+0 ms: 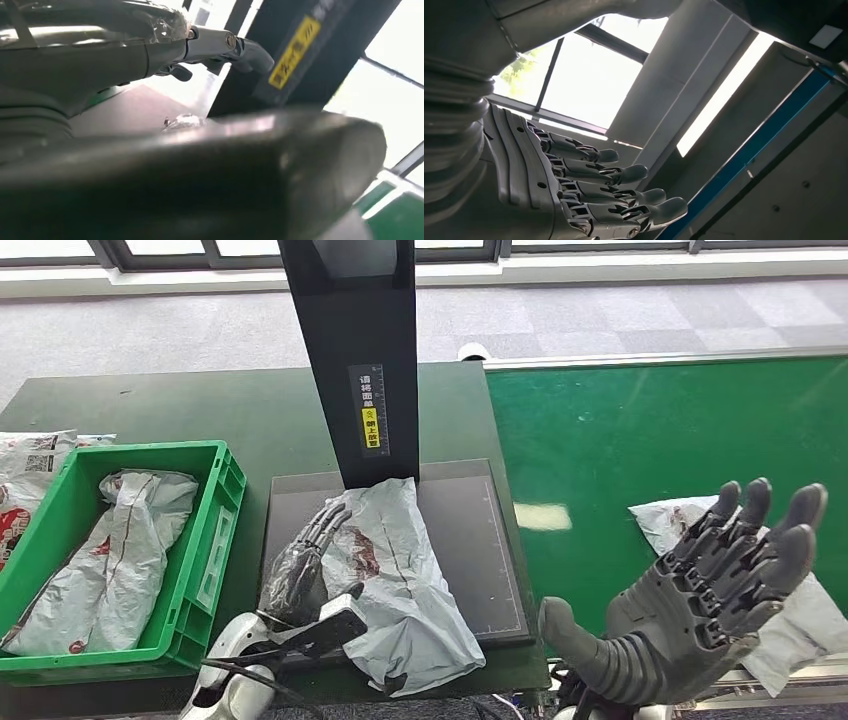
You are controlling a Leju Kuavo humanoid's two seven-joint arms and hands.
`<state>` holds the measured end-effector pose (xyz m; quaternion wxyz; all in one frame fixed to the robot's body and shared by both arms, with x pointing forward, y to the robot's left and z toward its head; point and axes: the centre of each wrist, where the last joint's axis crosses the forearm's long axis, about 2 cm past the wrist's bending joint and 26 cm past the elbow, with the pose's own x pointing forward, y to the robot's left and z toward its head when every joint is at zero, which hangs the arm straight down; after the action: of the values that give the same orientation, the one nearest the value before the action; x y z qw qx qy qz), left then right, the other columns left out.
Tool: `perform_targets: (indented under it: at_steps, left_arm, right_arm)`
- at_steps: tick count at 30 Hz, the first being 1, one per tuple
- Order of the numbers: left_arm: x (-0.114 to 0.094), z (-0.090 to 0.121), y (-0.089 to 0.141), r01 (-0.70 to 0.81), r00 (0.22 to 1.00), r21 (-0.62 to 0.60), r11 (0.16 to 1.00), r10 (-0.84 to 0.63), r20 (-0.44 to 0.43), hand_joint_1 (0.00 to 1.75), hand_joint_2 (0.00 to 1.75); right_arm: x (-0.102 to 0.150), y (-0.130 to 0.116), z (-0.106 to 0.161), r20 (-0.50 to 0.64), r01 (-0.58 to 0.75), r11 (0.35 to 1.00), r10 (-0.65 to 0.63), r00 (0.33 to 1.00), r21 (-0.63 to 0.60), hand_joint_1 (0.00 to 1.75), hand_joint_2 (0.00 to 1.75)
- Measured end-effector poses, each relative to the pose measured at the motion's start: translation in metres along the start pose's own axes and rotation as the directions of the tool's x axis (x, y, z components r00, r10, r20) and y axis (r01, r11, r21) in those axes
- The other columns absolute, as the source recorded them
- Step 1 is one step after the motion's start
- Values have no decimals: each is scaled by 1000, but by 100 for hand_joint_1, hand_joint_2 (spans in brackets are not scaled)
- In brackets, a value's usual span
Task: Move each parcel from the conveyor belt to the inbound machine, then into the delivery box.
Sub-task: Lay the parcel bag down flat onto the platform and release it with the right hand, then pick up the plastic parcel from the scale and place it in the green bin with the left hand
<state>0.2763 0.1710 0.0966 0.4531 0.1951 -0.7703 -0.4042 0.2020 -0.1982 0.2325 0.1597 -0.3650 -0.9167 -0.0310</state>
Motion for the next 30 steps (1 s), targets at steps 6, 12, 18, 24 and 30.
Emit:
perform_targets:
  at_steps: [6,12,18,24,30]
  left_arm:
    - [-2,-11,-21,111,992,-241,964,-94,78,0,175]
    - [-8,-11,-45,176,980,-455,873,-114,161,0,175]
    - [-6,-11,-57,195,974,-507,839,-106,200,0,175]
    - [-1,-9,-63,199,972,-520,830,-100,212,175,175]
    - [6,-3,-66,202,966,-474,857,-96,239,175,175]
  right_arm:
    - [-4,8,-4,5,13,1000,-13,1000,-4,0,175]
    - [-7,14,2,-4,14,1000,-14,1000,25,0,175]
    - [-8,15,6,-10,10,999,-10,1000,45,0,175]
    - [-8,16,9,-18,10,998,-9,1000,58,0,175]
    - [-8,15,13,-26,9,998,-7,1000,67,0,175]
